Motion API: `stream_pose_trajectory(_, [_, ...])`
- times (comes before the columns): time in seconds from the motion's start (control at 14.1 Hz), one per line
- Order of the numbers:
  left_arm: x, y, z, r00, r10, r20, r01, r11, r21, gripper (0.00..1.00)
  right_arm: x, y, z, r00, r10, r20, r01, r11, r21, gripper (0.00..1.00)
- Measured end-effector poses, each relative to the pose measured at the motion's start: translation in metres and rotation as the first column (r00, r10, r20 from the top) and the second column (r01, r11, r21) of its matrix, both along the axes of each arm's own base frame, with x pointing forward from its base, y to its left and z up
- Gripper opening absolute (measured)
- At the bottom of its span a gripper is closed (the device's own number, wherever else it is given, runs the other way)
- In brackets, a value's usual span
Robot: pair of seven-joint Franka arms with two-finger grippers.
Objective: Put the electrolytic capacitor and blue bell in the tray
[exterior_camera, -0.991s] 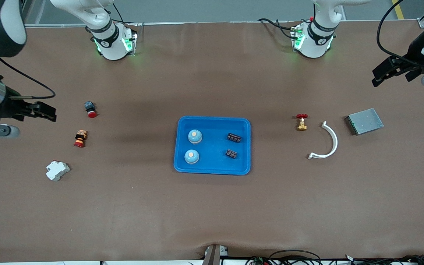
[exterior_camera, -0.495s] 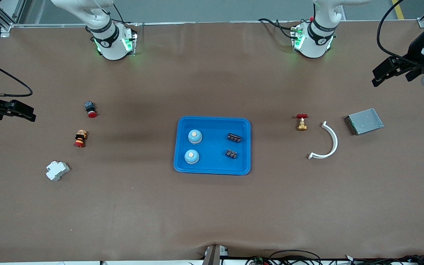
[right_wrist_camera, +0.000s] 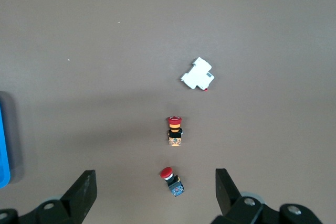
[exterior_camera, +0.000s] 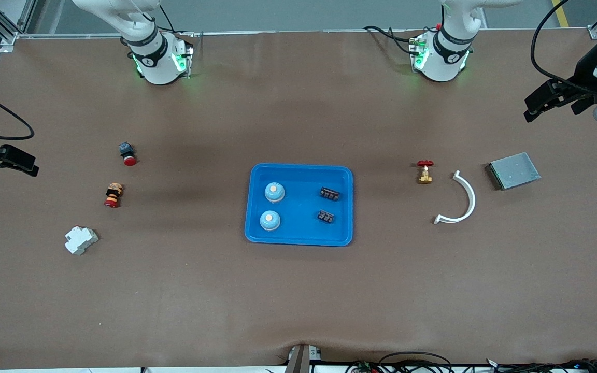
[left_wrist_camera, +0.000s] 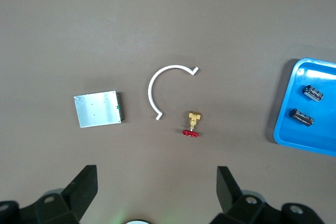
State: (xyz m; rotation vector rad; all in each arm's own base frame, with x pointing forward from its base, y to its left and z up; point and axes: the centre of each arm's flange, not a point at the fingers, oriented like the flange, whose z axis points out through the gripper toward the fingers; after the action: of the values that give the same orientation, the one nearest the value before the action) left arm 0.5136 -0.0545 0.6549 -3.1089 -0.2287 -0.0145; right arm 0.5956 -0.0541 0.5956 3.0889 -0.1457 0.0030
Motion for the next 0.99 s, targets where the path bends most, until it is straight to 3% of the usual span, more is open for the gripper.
stream_pose_trajectory(0.64, [0.0,0.0,0.004,1.0,-0.002,0.009,0.002,1.0,-0.001,1.0,-0.005,-0.015,0.007,1.0,0.014,0.011,-0.014,1.0,0.005,1.0])
stream_pose_trajectory(0.99, [0.006,0.006,0.009,1.0,0.01,0.02,-0.01,1.0,-0.004,1.0,-0.004,-0.007,0.008,1.0,0.011,0.022,-0.012,0.997,0.079,1.0])
